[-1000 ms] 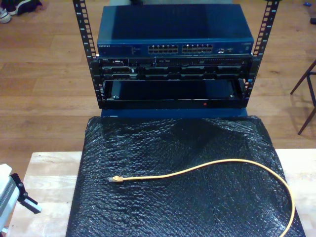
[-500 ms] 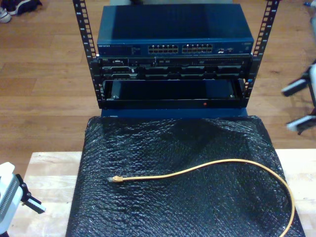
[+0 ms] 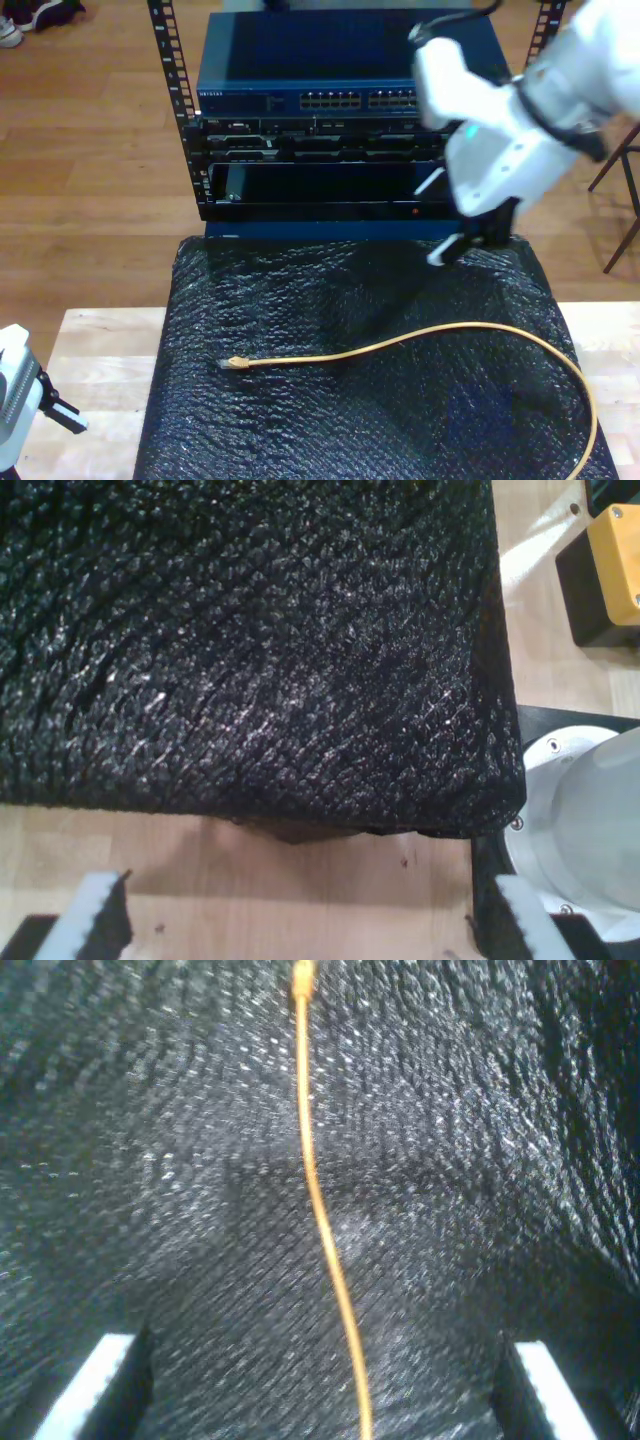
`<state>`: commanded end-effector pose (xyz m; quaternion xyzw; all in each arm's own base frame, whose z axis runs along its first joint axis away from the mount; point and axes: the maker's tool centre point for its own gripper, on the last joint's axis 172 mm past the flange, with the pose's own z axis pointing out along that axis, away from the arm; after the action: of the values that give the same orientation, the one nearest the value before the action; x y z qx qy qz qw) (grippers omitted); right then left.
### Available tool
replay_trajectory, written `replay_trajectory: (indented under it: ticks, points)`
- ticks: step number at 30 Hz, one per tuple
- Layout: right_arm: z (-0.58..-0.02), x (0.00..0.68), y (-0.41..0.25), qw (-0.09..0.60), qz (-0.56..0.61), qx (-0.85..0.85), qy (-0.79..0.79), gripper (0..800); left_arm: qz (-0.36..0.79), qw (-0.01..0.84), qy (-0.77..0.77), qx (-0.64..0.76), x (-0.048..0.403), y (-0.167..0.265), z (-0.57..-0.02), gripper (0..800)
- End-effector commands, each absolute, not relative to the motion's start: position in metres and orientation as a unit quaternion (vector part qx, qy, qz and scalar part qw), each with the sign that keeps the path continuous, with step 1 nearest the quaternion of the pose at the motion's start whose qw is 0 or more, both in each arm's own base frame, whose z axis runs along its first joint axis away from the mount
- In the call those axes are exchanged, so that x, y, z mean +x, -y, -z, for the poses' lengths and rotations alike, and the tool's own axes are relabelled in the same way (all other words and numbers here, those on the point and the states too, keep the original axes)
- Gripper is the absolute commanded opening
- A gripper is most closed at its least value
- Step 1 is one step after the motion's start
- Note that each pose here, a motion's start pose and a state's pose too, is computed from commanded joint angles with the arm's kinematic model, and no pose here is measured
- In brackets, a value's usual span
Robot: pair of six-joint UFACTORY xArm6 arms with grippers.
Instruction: Grab the cable and plug it in
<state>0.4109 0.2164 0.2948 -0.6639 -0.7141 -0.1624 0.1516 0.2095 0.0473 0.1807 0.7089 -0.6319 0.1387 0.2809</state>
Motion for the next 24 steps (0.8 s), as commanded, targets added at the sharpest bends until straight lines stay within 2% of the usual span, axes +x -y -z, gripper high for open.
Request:
replay_trajectory:
  ticks: [7, 16, 24]
  points:
    - [-0.26, 0.413, -0.267, 0.143, 0.141, -0.656, 0.728, 791, -0.138, 0.282, 0.63, 0.71, 0.209, -0.048, -0.18, 800]
    - [-0.218, 0.419, -0.294, 0.062, 0.102, -0.666, 0.736, 792, -0.138, 0.285, 0.629, 0.71, 0.209, -0.048, -0.179, 800]
    - [-0.194, 0.393, -0.334, 0.066, 0.078, -0.659, 0.745, 792, -0.134, 0.3, 0.622, 0.711, 0.208, -0.046, -0.173, 800]
